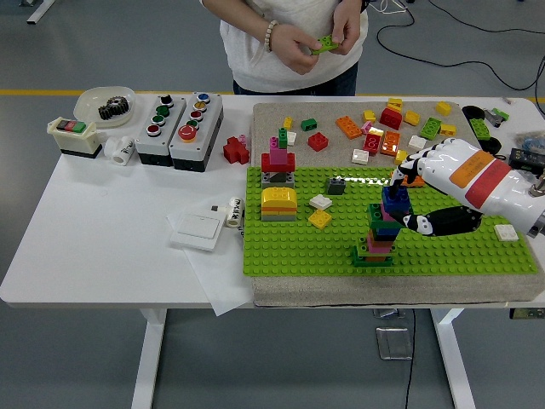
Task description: Pick up the brick,pile it on top of brick,press brick,pick up the brick,pile it on top of brick,press brick
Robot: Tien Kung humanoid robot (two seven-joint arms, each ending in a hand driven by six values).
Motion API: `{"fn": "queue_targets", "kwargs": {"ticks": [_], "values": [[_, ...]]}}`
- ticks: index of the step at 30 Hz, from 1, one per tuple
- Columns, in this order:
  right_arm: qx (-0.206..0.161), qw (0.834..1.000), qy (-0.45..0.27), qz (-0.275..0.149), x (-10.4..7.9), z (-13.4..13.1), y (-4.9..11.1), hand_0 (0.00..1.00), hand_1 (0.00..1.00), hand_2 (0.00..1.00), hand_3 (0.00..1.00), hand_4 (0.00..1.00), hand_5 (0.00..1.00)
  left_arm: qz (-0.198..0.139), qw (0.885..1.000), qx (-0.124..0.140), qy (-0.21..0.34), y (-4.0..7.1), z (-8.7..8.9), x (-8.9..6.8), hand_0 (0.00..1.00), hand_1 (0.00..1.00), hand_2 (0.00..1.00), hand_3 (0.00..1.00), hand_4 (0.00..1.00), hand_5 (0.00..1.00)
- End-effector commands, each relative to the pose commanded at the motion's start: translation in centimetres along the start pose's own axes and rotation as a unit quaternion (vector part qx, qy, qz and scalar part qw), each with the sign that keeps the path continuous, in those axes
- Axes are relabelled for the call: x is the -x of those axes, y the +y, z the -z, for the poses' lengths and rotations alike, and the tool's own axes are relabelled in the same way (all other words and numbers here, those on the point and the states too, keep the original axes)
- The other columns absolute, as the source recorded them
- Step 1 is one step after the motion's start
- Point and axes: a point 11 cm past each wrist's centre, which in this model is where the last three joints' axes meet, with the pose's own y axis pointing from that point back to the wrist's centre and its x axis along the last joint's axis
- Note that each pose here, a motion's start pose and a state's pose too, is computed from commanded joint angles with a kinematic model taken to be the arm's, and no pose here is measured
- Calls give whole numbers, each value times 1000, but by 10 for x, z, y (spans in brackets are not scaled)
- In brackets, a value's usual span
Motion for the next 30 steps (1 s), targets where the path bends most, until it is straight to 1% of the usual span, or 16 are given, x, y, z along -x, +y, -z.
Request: {"fn": "queue_targets", "kwargs": {"ticks": [17, 30], "values": [[4, 1000, 2, 4, 1, -1, 1, 300, 476, 550, 525, 687, 405, -1, 1000, 1, 0, 0, -1, -1, 450, 544, 587, 625, 665, 795], [8, 1000, -1, 10, 8, -1, 2, 294, 467, 551, 526, 697, 409, 1, 1000, -1, -1, 0, 0, 1, 450, 544, 587, 625, 665, 796]]}}
